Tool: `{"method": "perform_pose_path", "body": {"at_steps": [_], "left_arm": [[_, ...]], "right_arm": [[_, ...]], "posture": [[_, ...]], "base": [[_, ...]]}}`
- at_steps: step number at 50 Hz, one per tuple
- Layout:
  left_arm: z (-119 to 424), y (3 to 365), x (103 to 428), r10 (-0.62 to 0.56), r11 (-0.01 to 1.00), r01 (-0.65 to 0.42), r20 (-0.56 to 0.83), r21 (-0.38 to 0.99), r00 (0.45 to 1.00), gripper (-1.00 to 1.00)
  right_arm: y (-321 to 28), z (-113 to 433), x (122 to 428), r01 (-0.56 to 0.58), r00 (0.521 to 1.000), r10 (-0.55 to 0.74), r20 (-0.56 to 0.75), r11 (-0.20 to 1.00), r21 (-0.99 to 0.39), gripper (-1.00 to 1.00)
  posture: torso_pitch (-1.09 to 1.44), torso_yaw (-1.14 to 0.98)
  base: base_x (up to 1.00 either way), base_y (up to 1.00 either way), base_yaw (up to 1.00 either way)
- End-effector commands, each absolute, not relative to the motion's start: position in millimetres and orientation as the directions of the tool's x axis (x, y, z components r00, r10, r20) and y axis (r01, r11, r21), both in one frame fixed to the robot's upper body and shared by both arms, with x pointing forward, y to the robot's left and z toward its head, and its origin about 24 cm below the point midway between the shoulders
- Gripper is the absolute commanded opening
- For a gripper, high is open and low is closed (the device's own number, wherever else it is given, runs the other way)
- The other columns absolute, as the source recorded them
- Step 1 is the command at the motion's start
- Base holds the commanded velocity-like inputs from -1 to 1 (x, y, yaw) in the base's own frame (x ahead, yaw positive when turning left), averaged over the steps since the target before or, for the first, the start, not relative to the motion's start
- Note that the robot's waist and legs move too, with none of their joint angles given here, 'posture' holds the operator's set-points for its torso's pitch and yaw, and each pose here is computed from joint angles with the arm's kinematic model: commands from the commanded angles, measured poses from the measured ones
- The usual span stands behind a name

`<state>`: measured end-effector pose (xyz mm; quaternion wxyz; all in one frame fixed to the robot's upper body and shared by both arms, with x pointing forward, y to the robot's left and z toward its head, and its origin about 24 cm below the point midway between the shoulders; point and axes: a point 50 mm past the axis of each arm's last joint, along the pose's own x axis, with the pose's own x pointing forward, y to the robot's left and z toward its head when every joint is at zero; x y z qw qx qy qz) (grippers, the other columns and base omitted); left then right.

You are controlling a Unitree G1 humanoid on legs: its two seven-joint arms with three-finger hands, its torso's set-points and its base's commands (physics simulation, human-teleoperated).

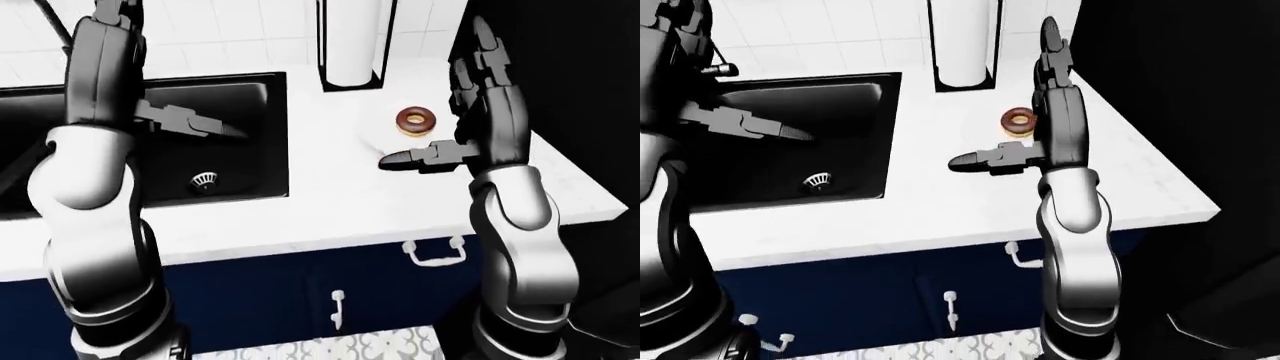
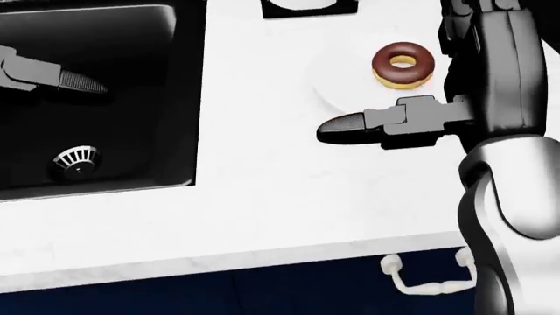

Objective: Place the pastries on the plates.

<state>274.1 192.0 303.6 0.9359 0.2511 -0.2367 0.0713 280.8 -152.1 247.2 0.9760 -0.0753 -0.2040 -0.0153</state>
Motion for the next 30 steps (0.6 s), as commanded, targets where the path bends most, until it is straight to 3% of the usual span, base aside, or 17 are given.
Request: {"method": "perform_pose_path", "body": {"at_steps": [1,13,21,30], "left_arm": [[320.7,195.4,260.8,0.045,0.846,-0.342,0.584,0.409,0.811,1.0],[318.6,197.8,261.2,0.052,0.838,-0.353,0.582,0.417,0.812,1.0],[317.5,198.7,263.2,0.054,0.835,-0.354,0.578,0.421,0.815,1.0],[317.0,204.3,263.0,0.072,0.846,-0.356,0.576,0.397,0.814,1.0]], "right_arm": [[-144.8,264.7,269.9,0.033,0.861,0.038,0.506,0.991,-0.13,1.0],[-145.6,259.9,270.4,0.052,0.86,0.045,0.508,0.983,-0.176,1.0],[-148.3,263.5,268.3,0.059,0.848,0.037,0.529,0.985,-0.163,1.0],[-151.2,264.5,269.5,0.07,0.851,0.026,0.525,0.984,-0.163,1.0]], "posture": [[0.02,-0.12],[0.02,-0.12],[0.02,-0.12],[0.02,-0.12]], "base": [[-0.43,0.38,0.0],[-0.23,0.32,0.0],[0.0,0.0,0.7],[0.0,0.18,0.0]]}}
